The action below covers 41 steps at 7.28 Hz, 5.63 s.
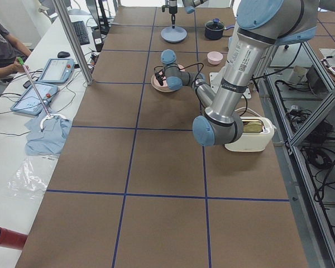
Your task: Stack three plates with pink and blue
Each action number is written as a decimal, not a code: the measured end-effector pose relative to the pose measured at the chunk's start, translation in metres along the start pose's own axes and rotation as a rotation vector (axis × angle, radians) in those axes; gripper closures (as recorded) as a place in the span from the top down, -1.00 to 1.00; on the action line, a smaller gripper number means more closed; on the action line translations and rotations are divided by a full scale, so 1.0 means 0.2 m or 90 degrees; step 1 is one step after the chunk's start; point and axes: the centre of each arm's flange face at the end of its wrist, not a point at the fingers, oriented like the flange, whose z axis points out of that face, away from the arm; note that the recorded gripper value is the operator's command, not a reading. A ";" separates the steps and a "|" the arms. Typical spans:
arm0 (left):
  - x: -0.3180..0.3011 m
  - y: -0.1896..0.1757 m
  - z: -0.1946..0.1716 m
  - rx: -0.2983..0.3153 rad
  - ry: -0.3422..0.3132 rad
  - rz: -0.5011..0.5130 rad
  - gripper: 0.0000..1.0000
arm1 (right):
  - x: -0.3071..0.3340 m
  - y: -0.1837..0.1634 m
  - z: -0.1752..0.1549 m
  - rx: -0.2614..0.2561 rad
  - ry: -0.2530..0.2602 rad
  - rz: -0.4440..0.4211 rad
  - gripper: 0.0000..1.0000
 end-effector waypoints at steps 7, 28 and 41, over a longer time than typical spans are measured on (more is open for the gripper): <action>0.03 -0.02 0.01 0.030 0.031 -0.011 1.00 | -0.13 -0.08 -0.32 0.029 -0.055 0.032 -1.00; -0.55 -0.66 -0.76 0.197 -0.072 0.129 1.00 | -2.80 -0.24 0.14 0.038 -0.067 0.060 -1.00; -1.10 -1.00 -1.18 0.237 -0.174 0.318 1.00 | -2.02 -0.53 -0.33 0.106 0.116 0.018 1.00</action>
